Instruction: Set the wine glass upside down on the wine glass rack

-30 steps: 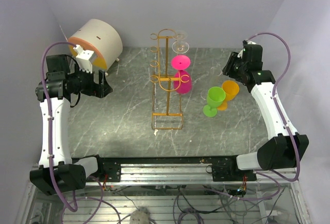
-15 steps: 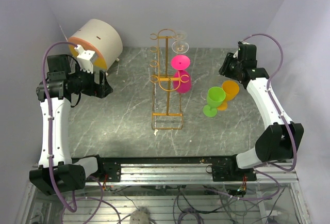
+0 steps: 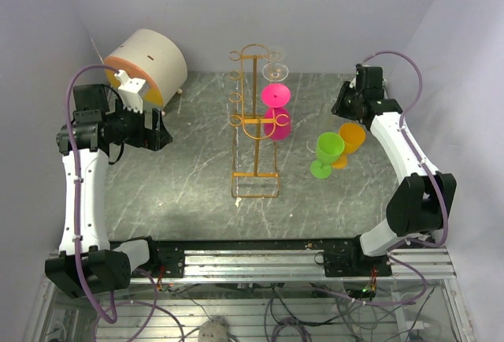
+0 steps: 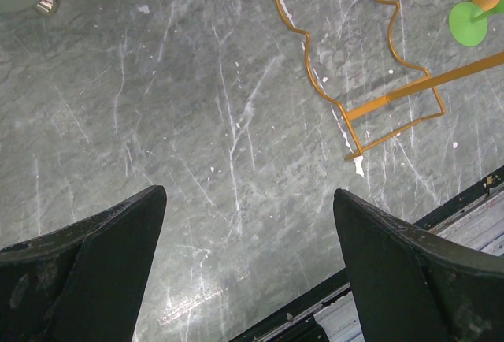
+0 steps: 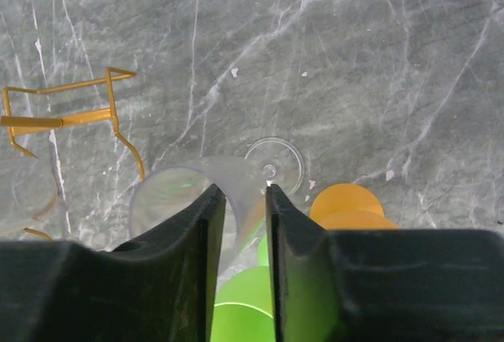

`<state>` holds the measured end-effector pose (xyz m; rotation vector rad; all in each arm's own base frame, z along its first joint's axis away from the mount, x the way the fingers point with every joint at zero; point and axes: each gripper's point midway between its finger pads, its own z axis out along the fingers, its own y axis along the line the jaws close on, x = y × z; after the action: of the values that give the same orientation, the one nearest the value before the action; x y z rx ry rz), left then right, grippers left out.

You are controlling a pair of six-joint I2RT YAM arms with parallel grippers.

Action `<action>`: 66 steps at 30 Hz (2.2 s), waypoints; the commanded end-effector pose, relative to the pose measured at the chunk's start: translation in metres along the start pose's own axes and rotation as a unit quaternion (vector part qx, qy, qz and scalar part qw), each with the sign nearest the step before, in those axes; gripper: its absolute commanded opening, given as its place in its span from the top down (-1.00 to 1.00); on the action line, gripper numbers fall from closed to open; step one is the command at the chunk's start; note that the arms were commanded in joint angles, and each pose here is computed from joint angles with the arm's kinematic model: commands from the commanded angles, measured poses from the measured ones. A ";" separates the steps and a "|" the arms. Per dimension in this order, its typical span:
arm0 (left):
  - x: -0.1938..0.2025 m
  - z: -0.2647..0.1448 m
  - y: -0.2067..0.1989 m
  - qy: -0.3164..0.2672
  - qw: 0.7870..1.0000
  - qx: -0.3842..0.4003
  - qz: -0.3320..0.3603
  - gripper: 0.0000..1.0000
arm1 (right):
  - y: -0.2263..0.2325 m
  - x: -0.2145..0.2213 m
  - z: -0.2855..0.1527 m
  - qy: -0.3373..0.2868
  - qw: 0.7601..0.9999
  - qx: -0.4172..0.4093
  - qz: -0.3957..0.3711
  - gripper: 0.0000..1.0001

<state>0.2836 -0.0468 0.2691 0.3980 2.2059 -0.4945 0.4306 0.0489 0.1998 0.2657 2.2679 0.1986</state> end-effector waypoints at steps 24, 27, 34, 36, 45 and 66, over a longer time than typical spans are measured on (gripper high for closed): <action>-0.035 -0.020 -0.022 -0.022 0.999 0.030 0.009 -0.93 | -0.004 -0.066 -0.103 -0.157 0.987 0.026 -0.011 1.00; -0.052 -0.029 -0.015 -0.036 0.999 -0.007 -0.018 -0.92 | 0.002 -0.092 -0.137 -0.227 0.974 0.008 0.005 1.00; -0.091 -0.058 -0.007 -0.104 0.983 -0.089 -0.120 -0.98 | 0.028 -0.148 -0.224 -0.390 0.918 -0.071 0.016 1.00; -0.095 -0.058 -0.013 -0.098 0.980 -0.073 -0.158 -0.97 | 0.032 -0.160 -0.243 -0.425 0.901 -0.085 0.017 1.00; -0.112 -0.052 -0.067 -0.098 0.925 0.145 -0.336 -0.98 | 0.087 -0.193 -0.287 -0.498 0.834 -0.232 0.039 1.00; -0.182 -0.060 -0.068 -0.186 0.767 0.235 -0.567 -0.84 | 0.303 -0.131 -0.291 -0.580 0.777 -0.241 -0.031 1.00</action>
<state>0.3193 -0.1030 0.4515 -0.6948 1.7322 -1.5756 0.3485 0.3001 0.5224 -0.1038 1.0751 0.5006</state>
